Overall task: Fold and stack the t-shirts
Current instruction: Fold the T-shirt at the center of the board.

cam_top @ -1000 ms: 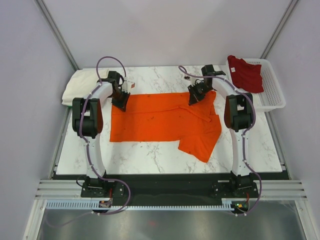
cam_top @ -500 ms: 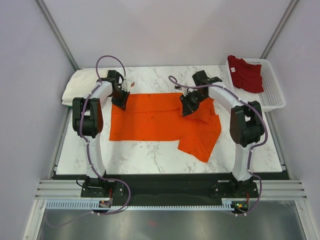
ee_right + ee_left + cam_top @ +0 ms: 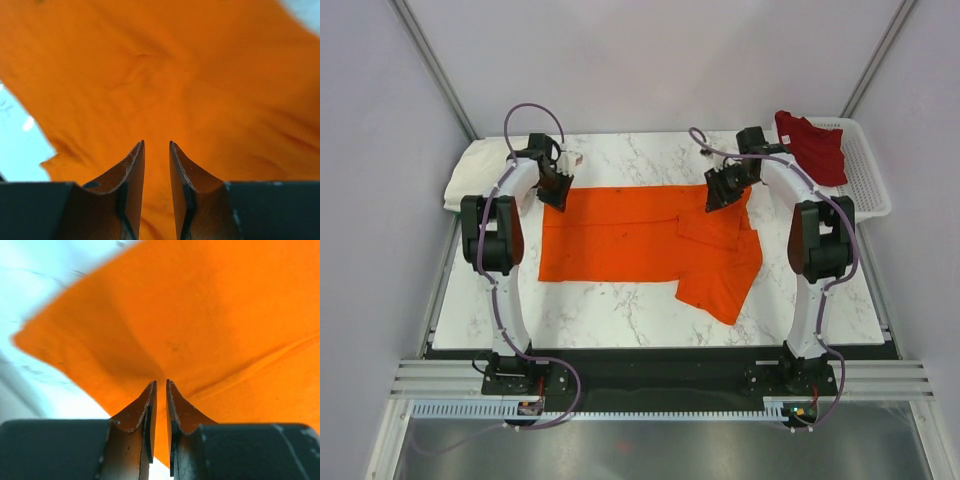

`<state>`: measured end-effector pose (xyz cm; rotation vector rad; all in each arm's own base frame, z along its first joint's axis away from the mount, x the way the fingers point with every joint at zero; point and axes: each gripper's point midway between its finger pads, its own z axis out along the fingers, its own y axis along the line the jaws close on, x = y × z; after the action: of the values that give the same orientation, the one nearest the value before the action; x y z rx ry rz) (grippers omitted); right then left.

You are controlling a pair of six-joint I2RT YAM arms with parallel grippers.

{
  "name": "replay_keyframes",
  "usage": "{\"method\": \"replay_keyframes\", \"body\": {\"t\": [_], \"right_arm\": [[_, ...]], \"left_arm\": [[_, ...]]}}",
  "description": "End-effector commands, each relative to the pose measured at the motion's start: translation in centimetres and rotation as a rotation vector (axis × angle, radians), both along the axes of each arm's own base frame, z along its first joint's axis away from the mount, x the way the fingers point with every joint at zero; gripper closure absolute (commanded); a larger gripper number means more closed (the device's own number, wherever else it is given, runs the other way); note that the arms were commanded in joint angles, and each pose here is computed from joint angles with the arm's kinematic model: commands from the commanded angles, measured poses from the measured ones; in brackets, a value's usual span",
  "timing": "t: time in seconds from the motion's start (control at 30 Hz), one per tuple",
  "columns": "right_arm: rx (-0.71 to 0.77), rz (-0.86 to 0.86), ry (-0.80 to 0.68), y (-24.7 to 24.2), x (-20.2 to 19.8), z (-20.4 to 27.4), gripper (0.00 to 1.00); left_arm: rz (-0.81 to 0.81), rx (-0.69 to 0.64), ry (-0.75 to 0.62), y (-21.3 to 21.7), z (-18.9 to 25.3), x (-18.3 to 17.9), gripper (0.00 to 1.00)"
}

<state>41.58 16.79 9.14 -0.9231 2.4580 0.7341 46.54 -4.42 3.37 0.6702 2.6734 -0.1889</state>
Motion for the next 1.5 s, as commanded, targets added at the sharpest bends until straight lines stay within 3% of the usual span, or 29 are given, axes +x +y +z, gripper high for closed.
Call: {"method": "replay_keyframes", "body": {"t": [0.0, 0.37, 0.77, 0.93, 1.07, 1.1, 1.17, 1.2, 1.23, 1.3, 1.47], "right_arm": [[0.012, -0.096, -0.055, -2.7, 4.4, 0.0, 0.67], [-0.123, -0.224, -0.062, -8.5, 9.3, -4.8, 0.67], [-0.204, -0.284, -0.090, -10.1, 13.2, -8.2, 0.65], [-0.198, -0.299, -0.137, -10.1, 15.2, -7.7, 0.63], [-0.164, -0.268, -0.243, -9.7, 15.7, -2.4, 0.64], [-0.155, -0.261, -0.304, -9.7, 15.8, 0.9, 0.63], [-0.134, -0.230, -0.355, -9.4, 14.9, 2.8, 0.59], [-0.132, -0.210, -0.447, -9.5, 14.4, 6.6, 0.59], [-0.137, -0.191, -0.449, -9.5, 13.1, 5.5, 0.58], [-0.139, -0.137, -0.535, -9.4, 11.1, 8.3, 0.56], [-0.134, -0.062, -0.418, -9.0, 3.8, 4.4, 0.55]], "left_arm": [[0.011, 0.040, -0.077, 1.9, 1.5, 2.5, 0.81], [0.049, 0.074, 0.020, 3.6, -1.2, 4.2, 0.81], [0.053, 0.131, 0.029, 4.6, -4.3, 7.0, 0.81], [0.070, 0.161, -0.086, 5.1, -2.5, 10.6, 0.80], [0.096, 0.131, -0.266, 3.7, 5.5, 12.8, 0.79], [0.096, 0.118, -0.330, 2.8, 9.5, 12.6, 0.79], [0.095, 0.098, -0.352, 1.8, 11.8, 11.6, 0.77], [0.083, 0.088, -0.365, 1.0, 13.0, 10.9, 0.76], [0.085, 0.083, -0.397, 0.9, 15.3, 10.1, 0.74], [0.070, 0.075, -0.332, 0.6, 14.0, 7.6, 0.73], [0.051, 0.040, -0.225, 0.4, 11.0, -0.4, 0.71]]}}
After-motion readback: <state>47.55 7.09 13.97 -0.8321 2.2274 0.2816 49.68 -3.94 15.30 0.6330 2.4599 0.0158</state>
